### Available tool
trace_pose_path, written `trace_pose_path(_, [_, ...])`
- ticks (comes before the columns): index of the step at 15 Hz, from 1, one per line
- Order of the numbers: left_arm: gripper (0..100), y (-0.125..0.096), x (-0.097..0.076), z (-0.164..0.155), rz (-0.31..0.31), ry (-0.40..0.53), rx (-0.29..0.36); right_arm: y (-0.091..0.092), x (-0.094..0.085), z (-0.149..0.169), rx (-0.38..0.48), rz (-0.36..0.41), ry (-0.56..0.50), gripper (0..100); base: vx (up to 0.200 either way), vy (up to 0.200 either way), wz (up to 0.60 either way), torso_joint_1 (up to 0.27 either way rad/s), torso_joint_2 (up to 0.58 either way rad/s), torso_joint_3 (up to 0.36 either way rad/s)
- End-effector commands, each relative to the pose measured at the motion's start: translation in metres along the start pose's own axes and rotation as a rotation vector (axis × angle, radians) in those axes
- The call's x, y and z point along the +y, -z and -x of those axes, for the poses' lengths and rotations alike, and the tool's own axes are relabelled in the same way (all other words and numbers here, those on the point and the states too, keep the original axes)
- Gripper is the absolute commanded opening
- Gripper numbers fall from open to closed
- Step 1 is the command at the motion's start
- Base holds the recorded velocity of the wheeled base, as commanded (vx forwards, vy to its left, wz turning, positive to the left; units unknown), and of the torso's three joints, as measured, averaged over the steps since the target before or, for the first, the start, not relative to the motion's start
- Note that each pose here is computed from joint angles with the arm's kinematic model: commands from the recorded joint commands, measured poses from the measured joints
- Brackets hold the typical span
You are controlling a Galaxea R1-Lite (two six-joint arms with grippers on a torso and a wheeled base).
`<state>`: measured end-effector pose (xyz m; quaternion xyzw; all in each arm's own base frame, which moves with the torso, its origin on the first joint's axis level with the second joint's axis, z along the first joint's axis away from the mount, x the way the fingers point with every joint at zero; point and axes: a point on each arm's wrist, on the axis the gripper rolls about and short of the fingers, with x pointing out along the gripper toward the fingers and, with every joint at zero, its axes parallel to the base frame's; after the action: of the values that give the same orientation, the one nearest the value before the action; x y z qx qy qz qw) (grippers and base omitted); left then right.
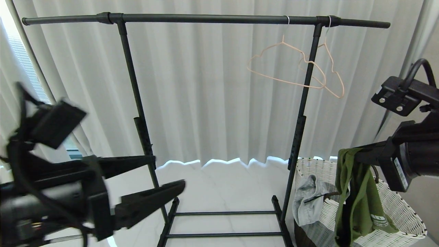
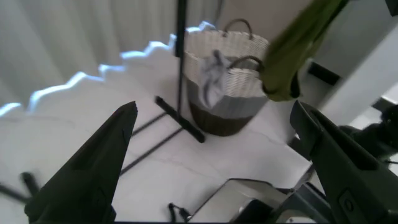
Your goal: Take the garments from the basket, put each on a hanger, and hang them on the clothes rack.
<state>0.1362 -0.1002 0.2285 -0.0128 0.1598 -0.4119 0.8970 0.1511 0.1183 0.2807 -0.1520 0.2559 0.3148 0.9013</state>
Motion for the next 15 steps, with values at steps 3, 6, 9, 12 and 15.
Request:
trace_pose_path(3, [100,0.036,-0.078,-0.156,0.007,0.061,0.165,0.000,0.001,-0.005,0.010,0.007,-0.005,0,0.000,0.000,0.00,0.000,0.00,0.000])
trace_pose_path(6, [100,0.061,-0.112,-0.209,-0.027,0.043,0.143,0.000,0.004,-0.006,0.012,0.018,-0.022,0,0.000,0.000,0.00,0.000,0.00,0.000])
trace_pose_path(9, [100,0.075,-0.129,-0.230,-0.038,0.077,0.147,0.000,0.006,-0.006,0.011,0.023,-0.030,0,0.000,0.000,0.00,0.000,0.00,0.000])
trace_pose_path(12, [100,0.083,-0.123,-0.261,0.012,0.046,0.123,0.000,0.007,-0.006,0.010,0.028,-0.033,0,0.000,0.000,0.00,0.000,0.00,0.000])
trace_pose_path(15, [100,0.097,-0.109,-0.279,0.021,0.006,0.152,-0.001,0.007,-0.005,0.007,0.031,-0.033,0,0.000,0.000,0.00,0.000,0.00,0.000])
